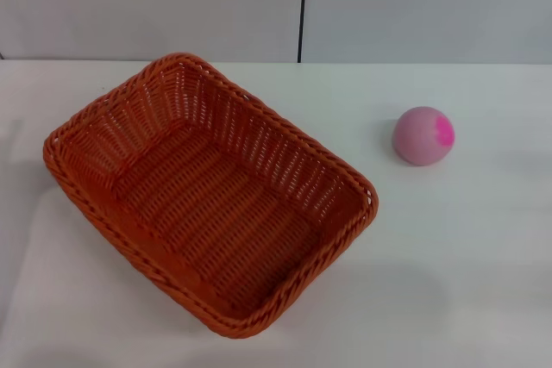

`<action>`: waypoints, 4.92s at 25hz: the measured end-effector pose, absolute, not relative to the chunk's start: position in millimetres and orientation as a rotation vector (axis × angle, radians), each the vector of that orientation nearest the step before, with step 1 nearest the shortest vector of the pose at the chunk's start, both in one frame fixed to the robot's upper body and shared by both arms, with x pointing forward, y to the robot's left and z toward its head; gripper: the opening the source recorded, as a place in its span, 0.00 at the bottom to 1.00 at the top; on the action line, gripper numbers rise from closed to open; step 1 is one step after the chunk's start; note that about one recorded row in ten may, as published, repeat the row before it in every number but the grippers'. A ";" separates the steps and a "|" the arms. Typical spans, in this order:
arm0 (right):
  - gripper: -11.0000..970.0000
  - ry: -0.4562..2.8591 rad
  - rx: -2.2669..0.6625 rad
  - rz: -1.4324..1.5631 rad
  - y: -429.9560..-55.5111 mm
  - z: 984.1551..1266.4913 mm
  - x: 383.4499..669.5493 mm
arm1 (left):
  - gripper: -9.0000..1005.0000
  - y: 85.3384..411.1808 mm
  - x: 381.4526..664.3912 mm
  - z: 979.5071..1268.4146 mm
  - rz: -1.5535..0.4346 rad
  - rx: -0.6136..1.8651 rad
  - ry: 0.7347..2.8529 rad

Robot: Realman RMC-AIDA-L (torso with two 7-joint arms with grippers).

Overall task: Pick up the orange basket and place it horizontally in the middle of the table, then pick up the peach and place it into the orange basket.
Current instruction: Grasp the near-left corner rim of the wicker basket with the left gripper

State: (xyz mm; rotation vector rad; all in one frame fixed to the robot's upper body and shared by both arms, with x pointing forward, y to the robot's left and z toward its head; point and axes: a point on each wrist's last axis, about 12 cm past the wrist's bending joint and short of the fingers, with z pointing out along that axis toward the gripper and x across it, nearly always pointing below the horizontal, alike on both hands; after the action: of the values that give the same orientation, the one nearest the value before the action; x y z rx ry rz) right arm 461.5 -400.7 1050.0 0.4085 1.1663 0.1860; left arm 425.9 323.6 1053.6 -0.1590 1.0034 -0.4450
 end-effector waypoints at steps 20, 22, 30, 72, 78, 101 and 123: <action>0.75 1.231 0.316 0.264 -386.0 1049.1 474.2 | 0.80 329.6 450.6 1068.5 -0.533 0.114 1.043; 0.75 1.236 0.308 0.265 -385.9 1049.1 474.6 | 0.80 339.5 479.4 1084.9 -0.638 0.219 1.124; 0.75 1.248 0.315 0.260 -386.0 1046.9 473.3 | 0.80 341.8 526.0 1135.2 -0.812 0.479 1.344; 0.76 1.293 0.318 0.278 -382.1 1040.7 473.5 | 0.71 274.0 611.7 1181.8 -0.247 1.077 2.262; 0.76 1.292 0.318 0.281 -381.2 1041.1 475.1 | 0.71 271.2 611.0 1174.7 -0.247 1.104 2.297; 0.75 1.320 0.328 0.274 -381.3 1037.2 475.1 | 0.55 262.5 619.8 1163.9 -0.210 1.117 2.349; 0.76 1.314 0.329 0.266 -384.5 1039.0 475.9 | 0.20 259.9 616.6 1175.4 -0.204 1.083 2.384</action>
State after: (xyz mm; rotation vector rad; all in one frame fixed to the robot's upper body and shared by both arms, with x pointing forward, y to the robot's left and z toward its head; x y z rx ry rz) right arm 475.9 -384.5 1039.0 0.3294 1.3142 0.2655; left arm 616.6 259.9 1175.4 1.0832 2.3840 -0.2037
